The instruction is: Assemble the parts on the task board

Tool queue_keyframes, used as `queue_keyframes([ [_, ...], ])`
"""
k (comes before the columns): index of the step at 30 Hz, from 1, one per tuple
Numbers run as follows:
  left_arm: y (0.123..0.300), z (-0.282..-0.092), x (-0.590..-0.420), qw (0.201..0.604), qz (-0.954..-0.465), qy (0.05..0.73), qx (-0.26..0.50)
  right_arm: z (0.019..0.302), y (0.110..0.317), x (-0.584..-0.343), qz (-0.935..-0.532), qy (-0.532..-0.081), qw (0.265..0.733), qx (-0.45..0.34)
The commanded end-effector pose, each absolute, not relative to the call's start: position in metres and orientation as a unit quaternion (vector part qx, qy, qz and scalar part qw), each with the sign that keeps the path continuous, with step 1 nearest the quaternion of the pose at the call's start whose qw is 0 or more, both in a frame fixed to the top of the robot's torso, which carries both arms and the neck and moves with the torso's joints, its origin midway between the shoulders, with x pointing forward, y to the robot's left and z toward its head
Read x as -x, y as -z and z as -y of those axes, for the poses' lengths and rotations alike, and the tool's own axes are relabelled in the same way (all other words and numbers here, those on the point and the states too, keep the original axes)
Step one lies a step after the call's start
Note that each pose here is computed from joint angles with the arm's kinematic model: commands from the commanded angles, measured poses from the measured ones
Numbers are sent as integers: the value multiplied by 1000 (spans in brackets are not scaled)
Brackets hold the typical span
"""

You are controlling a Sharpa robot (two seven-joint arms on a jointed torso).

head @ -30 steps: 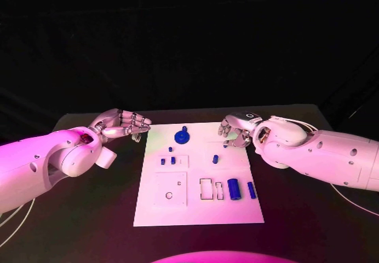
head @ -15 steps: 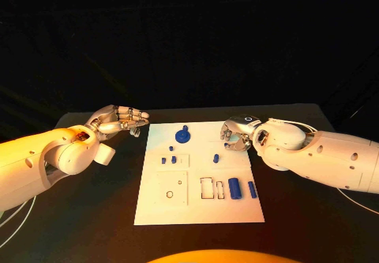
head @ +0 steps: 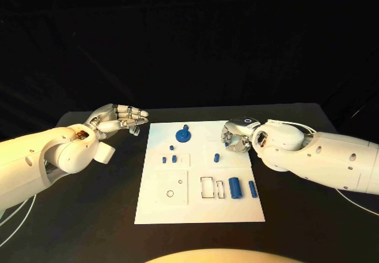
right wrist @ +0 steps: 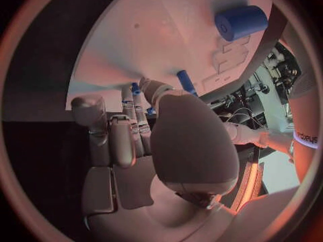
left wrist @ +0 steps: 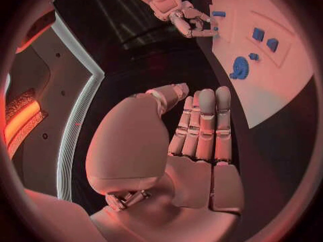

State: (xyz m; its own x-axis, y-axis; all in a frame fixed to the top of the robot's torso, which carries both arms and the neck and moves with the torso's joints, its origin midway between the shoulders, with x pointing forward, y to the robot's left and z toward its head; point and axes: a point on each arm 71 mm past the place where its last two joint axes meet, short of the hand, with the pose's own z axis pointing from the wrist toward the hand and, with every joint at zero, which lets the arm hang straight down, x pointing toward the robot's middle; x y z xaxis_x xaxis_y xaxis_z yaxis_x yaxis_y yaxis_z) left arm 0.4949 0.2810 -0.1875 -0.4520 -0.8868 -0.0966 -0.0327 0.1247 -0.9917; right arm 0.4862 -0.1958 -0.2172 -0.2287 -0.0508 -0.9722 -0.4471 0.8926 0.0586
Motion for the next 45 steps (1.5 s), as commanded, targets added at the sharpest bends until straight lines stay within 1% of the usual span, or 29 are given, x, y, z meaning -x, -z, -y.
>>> queue_keyframes([
  [1,186,-279,-495,379,-642,567,352,193,224,-484,-773,-167,589,166],
  [7,186,-280,-495,379,-643,565,352,192,228,-483,-778,-166,582,168],
  [13,186,-280,-495,379,-645,563,351,193,230,-483,-782,-154,578,174],
  [18,187,-279,-495,378,-648,562,349,192,230,-483,-776,-145,587,177],
  [24,187,-281,-495,377,-649,562,349,189,227,-482,-763,-145,604,178],
  [38,186,-285,-497,382,-641,563,355,191,211,-479,-721,-169,655,154],
  [45,186,-286,-498,385,-638,563,357,192,196,-474,-701,-212,669,126],
])
